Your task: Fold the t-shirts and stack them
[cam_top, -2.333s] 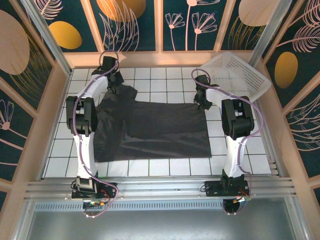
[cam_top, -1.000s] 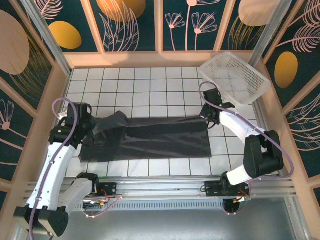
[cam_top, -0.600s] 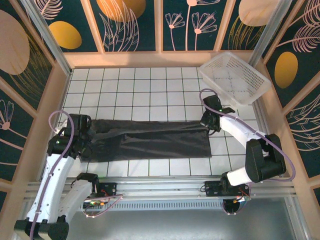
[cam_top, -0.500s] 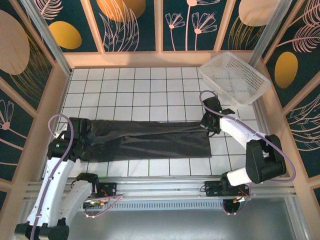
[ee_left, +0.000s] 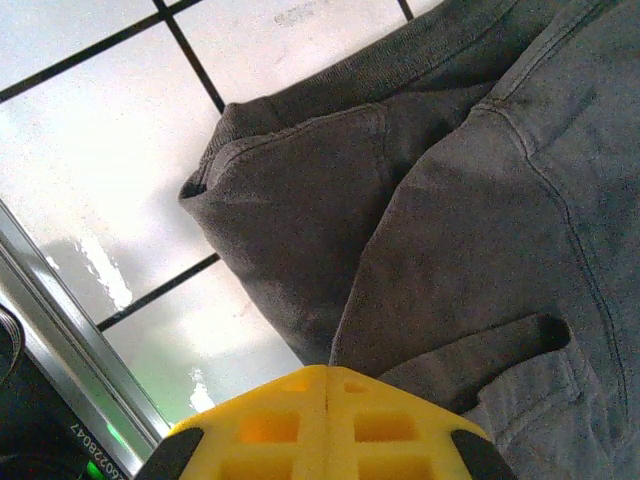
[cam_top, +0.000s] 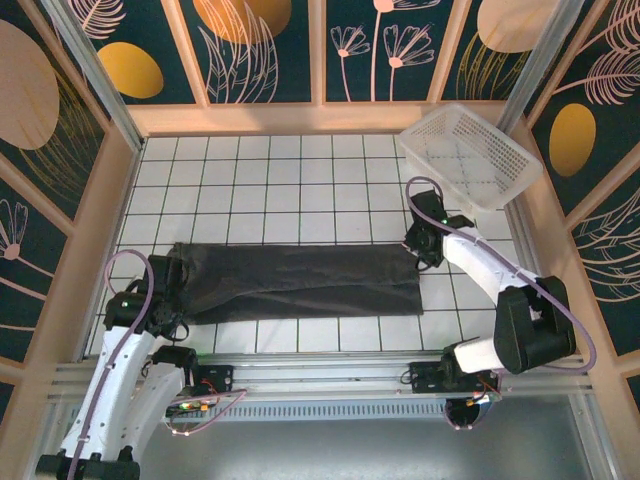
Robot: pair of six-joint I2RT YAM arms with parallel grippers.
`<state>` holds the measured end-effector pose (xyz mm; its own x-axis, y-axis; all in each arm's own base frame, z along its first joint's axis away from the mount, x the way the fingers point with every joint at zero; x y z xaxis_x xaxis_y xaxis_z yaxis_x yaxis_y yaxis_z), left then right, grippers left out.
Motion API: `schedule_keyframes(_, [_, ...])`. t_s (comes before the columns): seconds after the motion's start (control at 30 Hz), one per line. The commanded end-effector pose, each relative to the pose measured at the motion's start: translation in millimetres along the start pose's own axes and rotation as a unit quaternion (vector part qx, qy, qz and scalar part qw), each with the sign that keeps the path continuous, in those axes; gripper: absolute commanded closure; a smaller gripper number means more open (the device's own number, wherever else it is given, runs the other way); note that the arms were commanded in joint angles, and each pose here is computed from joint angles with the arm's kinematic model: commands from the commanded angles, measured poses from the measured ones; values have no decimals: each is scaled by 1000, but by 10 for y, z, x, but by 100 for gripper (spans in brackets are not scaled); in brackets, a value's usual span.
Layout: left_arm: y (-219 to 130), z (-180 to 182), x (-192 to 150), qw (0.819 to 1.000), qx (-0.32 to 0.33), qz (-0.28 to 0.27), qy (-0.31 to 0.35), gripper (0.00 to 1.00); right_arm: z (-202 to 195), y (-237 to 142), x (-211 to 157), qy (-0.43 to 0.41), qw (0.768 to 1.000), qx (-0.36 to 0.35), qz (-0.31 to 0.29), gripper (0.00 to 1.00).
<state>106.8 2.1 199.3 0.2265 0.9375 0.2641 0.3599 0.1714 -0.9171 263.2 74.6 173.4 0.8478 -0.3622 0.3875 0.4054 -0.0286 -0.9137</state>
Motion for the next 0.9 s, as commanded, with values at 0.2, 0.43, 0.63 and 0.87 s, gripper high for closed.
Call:
schedule_keyframes(0.2, [-255, -338, 140, 999, -46, -21, 6, 50, 173, 195, -86, 8, 998, 40, 39, 78])
schedule_keyframes(0.43, [127, -1118, 97, 991, -127, 35, 26, 59, 279, 401, -155, 11, 996, 59, 70, 82])
schedule_keyframes(0.63, [952, -1484, 186, 993, -90, 70, 20, 72, 203, 647, -191, 24, 994, 32, 101, 85])
schedule_keyframes(0.87, [1688, -1523, 574, 994, -34, 105, 17, 79, 172, 917, 3, 34, 992, 2, 122, 86])
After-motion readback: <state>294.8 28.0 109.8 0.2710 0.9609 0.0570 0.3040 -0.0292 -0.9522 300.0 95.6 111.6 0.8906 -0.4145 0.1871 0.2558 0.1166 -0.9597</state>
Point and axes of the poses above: each hand's point on the last joint's axis, 136 mm out from that joint toward the fingers, its own y axis out along the fingers, its own z axis along the line the jaws close on, x = y × z, the point moved 10 cm from there along -y, back along the fingers, and after that the axes turned 11 degrees about -y, right-handed, at the moved point
